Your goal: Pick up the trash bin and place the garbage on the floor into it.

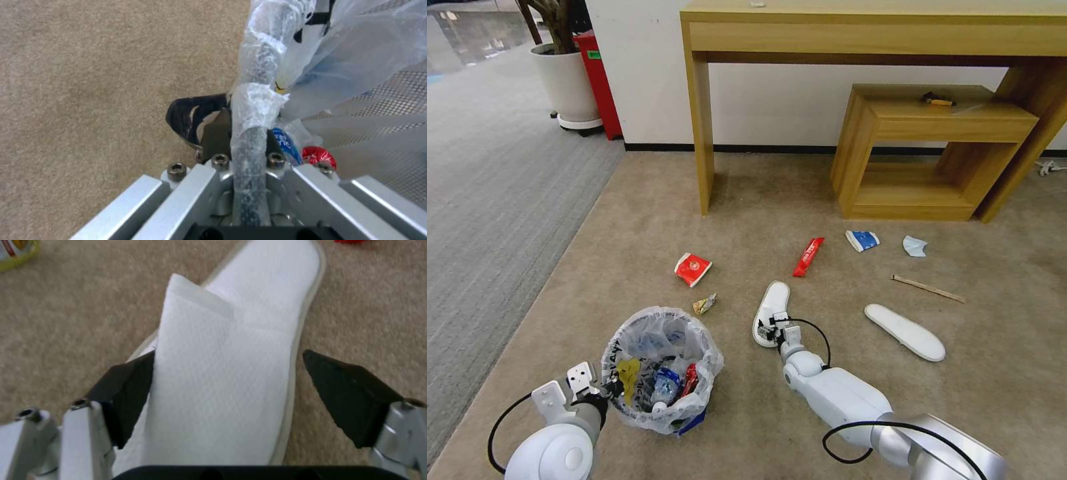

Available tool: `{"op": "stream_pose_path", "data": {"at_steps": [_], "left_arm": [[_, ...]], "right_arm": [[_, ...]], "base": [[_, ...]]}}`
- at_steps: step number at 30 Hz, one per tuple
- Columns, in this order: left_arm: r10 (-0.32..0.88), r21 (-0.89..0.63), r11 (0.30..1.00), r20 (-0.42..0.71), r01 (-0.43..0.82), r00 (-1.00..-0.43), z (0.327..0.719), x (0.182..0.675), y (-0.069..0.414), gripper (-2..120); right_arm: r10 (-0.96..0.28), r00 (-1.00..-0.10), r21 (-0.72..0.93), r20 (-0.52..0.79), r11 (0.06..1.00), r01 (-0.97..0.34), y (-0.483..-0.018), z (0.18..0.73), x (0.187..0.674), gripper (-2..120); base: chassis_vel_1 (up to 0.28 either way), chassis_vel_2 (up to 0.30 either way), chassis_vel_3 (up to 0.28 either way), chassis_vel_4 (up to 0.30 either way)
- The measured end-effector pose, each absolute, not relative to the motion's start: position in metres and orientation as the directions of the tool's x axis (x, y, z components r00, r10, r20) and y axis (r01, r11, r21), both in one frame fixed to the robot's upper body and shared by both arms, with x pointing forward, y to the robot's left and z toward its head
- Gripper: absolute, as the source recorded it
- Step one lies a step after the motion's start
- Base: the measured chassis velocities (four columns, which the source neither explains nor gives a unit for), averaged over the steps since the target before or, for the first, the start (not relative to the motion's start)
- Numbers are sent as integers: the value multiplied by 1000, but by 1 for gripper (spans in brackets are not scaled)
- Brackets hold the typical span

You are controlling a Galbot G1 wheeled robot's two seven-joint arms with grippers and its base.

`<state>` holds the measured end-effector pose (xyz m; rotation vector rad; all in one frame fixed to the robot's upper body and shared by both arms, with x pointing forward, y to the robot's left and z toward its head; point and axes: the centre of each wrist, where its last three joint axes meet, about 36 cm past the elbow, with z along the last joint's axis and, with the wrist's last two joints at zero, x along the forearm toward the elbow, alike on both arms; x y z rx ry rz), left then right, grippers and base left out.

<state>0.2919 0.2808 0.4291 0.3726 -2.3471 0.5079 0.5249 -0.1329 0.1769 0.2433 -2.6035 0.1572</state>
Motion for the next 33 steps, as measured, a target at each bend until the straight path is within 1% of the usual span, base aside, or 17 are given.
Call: {"op": "stream_pose_path", "data": {"at_steps": [3,6,7,8,10,11,14,15,16,17,18,21,22,24,25,26,33], "left_arm": [[-121,-256,882,687,-395,-716,429,292,280,0],[-120,-258,882,687,-394,-717,429,292,279,0],[-120,-258,882,687,-394,-717,429,292,279,0],[-120,-257,883,686,-394,-717,429,292,279,0],[-120,-257,883,685,-393,-718,430,291,278,0],[-120,-257,883,685,-393,-718,430,291,278,0],[-120,-257,883,684,-392,-719,431,291,278,0],[-120,-257,883,684,-392,-719,431,291,278,0],[-120,-257,883,684,-392,-719,431,291,278,0],[-120,-257,884,684,-391,-720,431,291,278,0],[-120,-257,884,684,-391,-720,431,291,278,0],[-120,-257,884,682,-390,-722,433,290,278,0],[-120,-257,884,682,-390,-722,433,290,278,0],[-122,-255,884,682,-391,-721,433,289,279,0],[-122,-255,884,682,-391,-721,433,289,279,0],[-123,-255,884,682,-391,-721,433,289,279,0],[-122,-256,883,683,-393,-720,432,289,279,0]], "right_arm": [[-135,-850,-72,510,977,-198,-136,175,523,81],[-128,-850,-87,512,976,-199,-140,172,521,69],[-128,-850,-87,512,976,-199,-140,172,521,69],[-126,-850,-90,512,976,-199,-142,172,520,65],[-121,-852,-97,510,976,-197,-145,171,520,54],[-121,-852,-97,510,976,-197,-145,171,520,54],[-119,-856,-102,503,975,-196,-146,172,521,40],[-119,-856,-102,503,975,-196,-146,172,521,40],[-120,-858,-104,500,975,-197,-147,173,521,34],[-121,-859,-106,498,974,-199,-147,173,521,30],[-121,-859,-106,498,974,-199,-147,173,521,30],[-123,-860,-110,495,973,-203,-148,170,517,14],[-123,-860,-110,495,973,-203,-148,170,517,14],[-124,-860,-111,495,973,-204,-149,169,515,6],[-124,-860,-111,495,973,-204,-149,169,515,6],[-126,-860,-111,494,972,-206,-150,169,514,1],[-145,-864,-107,483,969,-223,-158,166,510,0]], "base": [[0,0,0,0],[0,0,0,0],[0,0,0,0],[0,0,0,0],[0,0,0,0],[0,0,0,0],[0,0,0,0],[0,0,0,0],[0,0,0,0],[0,0,0,0],[0,0,0,0],[0,0,0,0],[0,0,0,0],[0,0,0,0],[0,0,0,0],[0,0,0,0],[0,0,0,0]]}}
